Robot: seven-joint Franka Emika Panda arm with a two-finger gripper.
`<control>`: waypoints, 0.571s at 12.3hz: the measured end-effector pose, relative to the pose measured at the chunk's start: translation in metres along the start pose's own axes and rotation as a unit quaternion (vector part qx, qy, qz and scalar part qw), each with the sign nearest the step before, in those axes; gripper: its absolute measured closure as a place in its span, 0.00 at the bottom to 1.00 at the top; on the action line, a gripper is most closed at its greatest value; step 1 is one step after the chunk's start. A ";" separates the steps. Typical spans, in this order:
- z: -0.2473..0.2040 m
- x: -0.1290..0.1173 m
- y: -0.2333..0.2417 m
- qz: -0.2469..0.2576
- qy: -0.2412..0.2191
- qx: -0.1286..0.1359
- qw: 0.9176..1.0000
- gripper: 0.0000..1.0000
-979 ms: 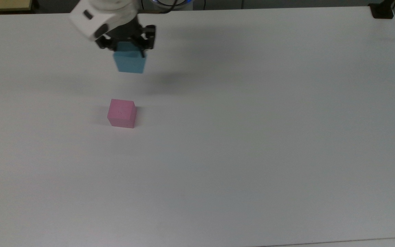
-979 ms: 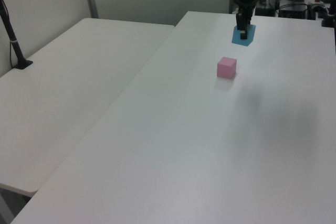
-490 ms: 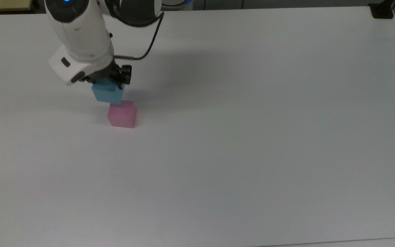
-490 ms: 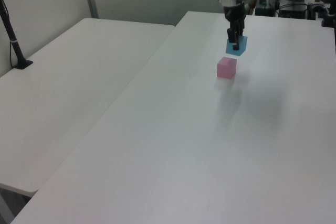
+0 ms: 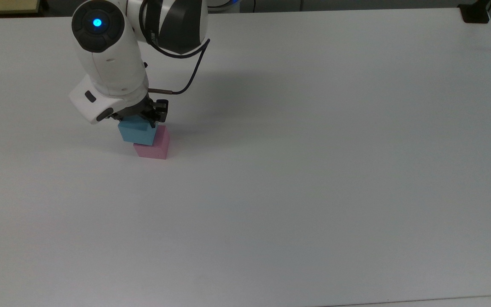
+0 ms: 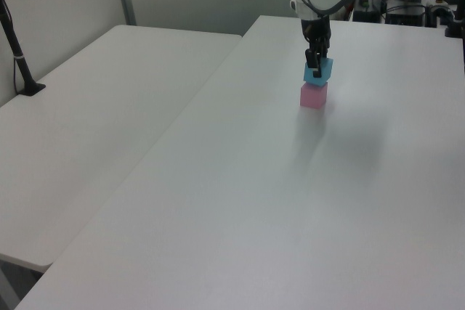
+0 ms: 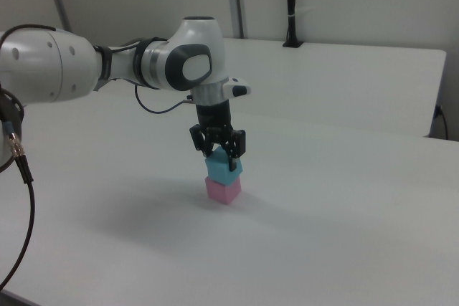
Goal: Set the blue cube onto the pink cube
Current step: 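Lower the light-blue cube onto the pink cube and release it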
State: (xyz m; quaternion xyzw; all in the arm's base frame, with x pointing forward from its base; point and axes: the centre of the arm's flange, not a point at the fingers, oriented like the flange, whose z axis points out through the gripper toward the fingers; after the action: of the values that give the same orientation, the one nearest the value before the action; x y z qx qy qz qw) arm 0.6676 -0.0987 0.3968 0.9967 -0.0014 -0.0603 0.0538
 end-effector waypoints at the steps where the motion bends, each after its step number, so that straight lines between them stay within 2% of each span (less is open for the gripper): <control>1: 0.001 0.001 -0.004 -0.003 -0.001 0.000 1.000 0.38; 2: 0.004 0.002 -0.010 -0.007 -0.003 -0.001 1.000 0.38; 4: 0.009 0.004 -0.016 -0.010 -0.007 -0.002 1.000 0.28; 6: 0.011 0.005 -0.016 -0.010 -0.009 -0.002 1.000 0.00; 7: 0.005 0.004 -0.015 -0.002 -0.004 -0.002 1.000 0.00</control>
State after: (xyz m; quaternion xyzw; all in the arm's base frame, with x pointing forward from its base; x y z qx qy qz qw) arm 0.6714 -0.0840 0.3892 0.9964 0.0005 -0.0641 0.0555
